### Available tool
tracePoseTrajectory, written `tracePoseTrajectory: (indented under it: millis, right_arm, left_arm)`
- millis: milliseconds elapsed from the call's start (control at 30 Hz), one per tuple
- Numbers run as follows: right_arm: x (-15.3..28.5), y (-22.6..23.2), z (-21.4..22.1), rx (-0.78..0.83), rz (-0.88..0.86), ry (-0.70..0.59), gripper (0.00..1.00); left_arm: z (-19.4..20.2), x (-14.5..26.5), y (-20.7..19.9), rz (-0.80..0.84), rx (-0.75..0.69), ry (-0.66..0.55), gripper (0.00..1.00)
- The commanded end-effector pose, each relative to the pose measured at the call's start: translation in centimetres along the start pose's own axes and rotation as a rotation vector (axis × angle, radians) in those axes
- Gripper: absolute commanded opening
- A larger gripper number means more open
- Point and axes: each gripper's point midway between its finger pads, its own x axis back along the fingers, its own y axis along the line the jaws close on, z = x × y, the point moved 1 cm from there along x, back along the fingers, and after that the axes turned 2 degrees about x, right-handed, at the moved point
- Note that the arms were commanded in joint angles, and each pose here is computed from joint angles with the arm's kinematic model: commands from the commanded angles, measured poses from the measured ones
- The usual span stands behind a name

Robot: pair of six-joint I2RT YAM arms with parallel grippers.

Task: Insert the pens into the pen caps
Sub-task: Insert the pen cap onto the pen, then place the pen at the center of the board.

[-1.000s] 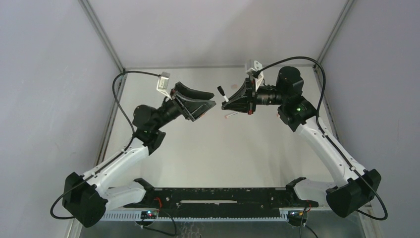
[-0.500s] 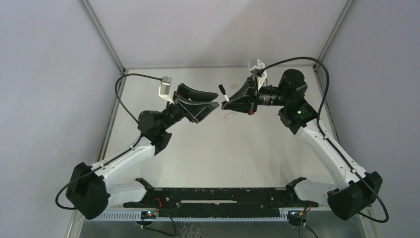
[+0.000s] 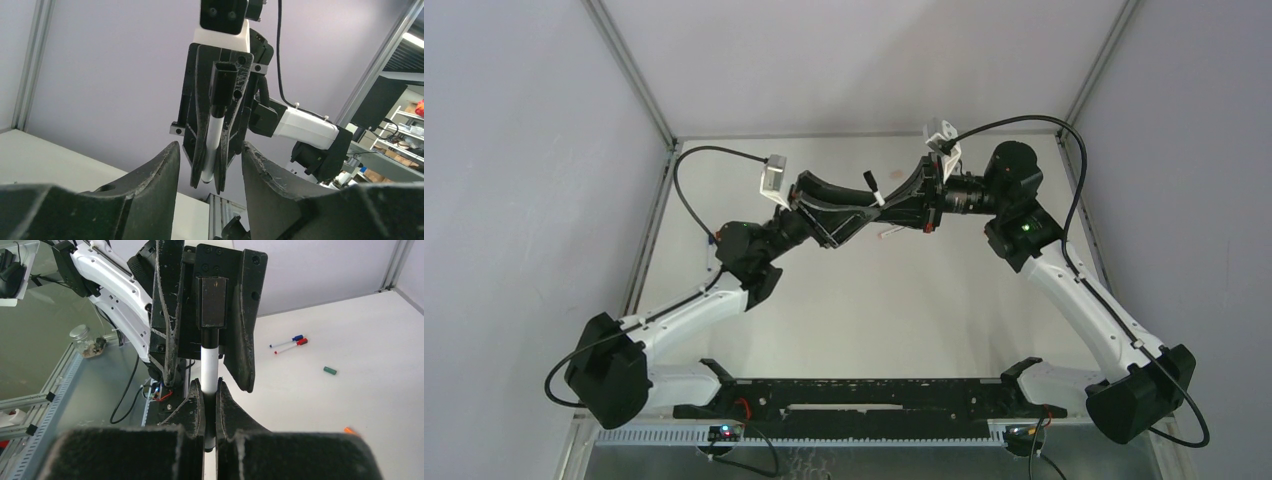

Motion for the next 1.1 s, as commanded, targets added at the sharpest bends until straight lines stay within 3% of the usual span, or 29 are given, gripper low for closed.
tracePoseTrajectory:
  millis: [0,467,600,700,733,833,900,967,1067]
  right_arm:
    - [-0.1,0.7,-0.8,0.019,-0.007,-0.023,0.00]
    - [-0.4,0.7,-0.4,0.001,-0.014,-0.016,0.00]
    - [-0.4,0.6,-0.4,0.001,-0.011,-0.019,0.00]
    - [-0.5,0.5,-0.4,-0.005,-0.010,-0.018,0.00]
    - [-0.5,0.5,-0.4,-0.004,-0.009,-0.018,0.00]
    - [-0.5,0.4,-0.4,-0.005,-0.006,-0.018,0.00]
    - [-0.5,0.4,-0.4,-0.007,-0.002,-0.019,0.01]
    - [-0.5,0.2,-0.3,-0.009,0.005,-0.018,0.10]
    - [-0.4,0.1,-0.2,-0.005,0.014,-0.012,0.35]
  left_arm:
    - [-2.7,-1.4,-2.5,0.095,-0.062,-0.079,0.52]
    - [-3.4,-2.3,-3.1,0.130,-0.083,-0.102,0.42]
    - [-3.1,-2.5,-3.1,0.144,-0.077,-0.088,0.31]
    - [-3.0,-2.7,-3.2,0.154,-0.071,-0.082,0.29]
    - [-3.0,-2.7,-3.2,0.158,-0.071,-0.077,0.27]
    - [-2.6,-2.9,-3.3,0.173,-0.063,-0.056,0.01]
    - [-2.5,-2.9,-3.2,0.173,-0.054,-0.053,0.00]
    - [-2.3,-2.8,-3.0,0.163,-0.051,-0.055,0.00]
    - [-2.2,-2.5,-2.8,0.150,-0.056,-0.060,0.00]
